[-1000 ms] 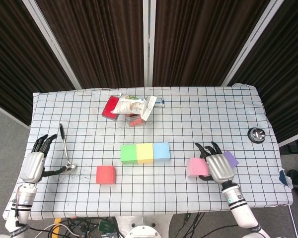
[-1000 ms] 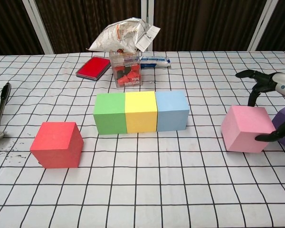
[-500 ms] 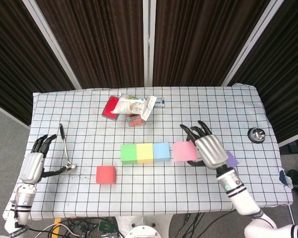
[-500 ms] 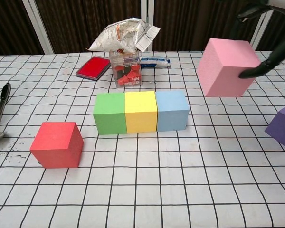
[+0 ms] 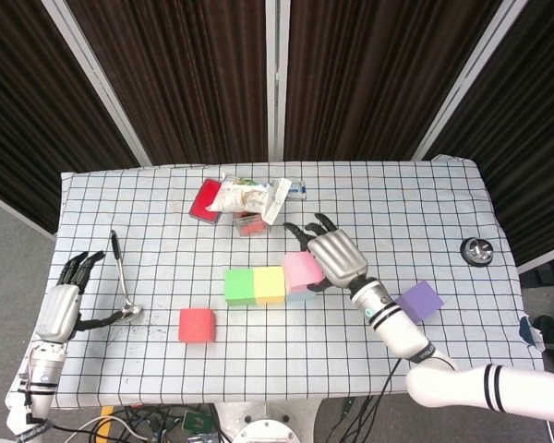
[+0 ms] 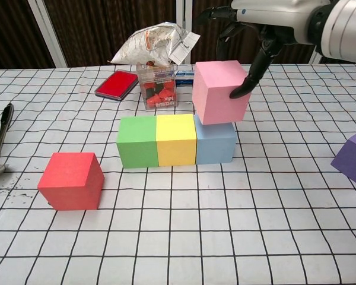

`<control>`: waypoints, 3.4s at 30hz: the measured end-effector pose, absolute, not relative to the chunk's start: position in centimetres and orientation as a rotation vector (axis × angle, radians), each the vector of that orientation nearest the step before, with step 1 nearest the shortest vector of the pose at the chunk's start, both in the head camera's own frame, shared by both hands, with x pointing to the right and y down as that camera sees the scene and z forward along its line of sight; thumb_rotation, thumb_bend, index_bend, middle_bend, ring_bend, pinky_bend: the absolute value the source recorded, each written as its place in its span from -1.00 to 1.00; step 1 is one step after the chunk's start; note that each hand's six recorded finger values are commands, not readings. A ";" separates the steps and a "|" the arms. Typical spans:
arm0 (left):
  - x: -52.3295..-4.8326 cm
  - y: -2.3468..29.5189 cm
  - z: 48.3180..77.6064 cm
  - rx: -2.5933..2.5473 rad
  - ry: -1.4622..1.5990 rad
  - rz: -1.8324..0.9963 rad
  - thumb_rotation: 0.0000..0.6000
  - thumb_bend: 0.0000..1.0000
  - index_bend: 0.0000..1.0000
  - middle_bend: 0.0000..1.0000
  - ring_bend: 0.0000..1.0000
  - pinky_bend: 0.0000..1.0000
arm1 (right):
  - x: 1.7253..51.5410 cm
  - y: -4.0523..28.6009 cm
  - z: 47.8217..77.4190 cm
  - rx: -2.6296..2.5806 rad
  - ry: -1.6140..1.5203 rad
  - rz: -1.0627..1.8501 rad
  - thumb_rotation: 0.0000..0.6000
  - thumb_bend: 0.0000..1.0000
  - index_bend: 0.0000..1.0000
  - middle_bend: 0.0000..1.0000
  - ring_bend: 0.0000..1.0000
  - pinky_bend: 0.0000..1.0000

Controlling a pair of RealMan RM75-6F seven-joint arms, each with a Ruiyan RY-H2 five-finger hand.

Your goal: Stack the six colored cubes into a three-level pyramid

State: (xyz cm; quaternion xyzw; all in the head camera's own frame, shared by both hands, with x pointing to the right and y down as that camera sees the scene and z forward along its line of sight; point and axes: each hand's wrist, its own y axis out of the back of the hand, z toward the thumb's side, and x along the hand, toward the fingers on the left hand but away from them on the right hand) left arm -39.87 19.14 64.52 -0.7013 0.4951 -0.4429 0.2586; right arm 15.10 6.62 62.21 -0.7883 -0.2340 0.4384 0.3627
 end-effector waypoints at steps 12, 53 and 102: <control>-40.2 19.1 64.6 -1.903 1.353 -1.197 1.00 -1.00 -0.87 -0.76 -1.00 -1.00 | 12.6 6.5 63.7 -2.052 -0.633 1.182 1.00 -0.97 -1.00 0.11 -0.64 -1.00; -41.1 19.5 65.3 -1.928 1.376 -1.216 1.00 -1.00 -0.87 -0.76 -1.00 -1.00 | 9.6 8.7 64.2 -1.946 -0.649 1.262 1.00 -0.92 -1.00 0.06 -0.64 -1.00; -41.3 19.5 65.5 -1.929 1.379 -1.225 1.00 -1.00 -0.87 -0.76 -1.00 -1.00 | 9.8 8.7 64.9 -1.950 -0.662 1.283 1.00 -0.95 -1.00 -0.38 -0.73 -1.00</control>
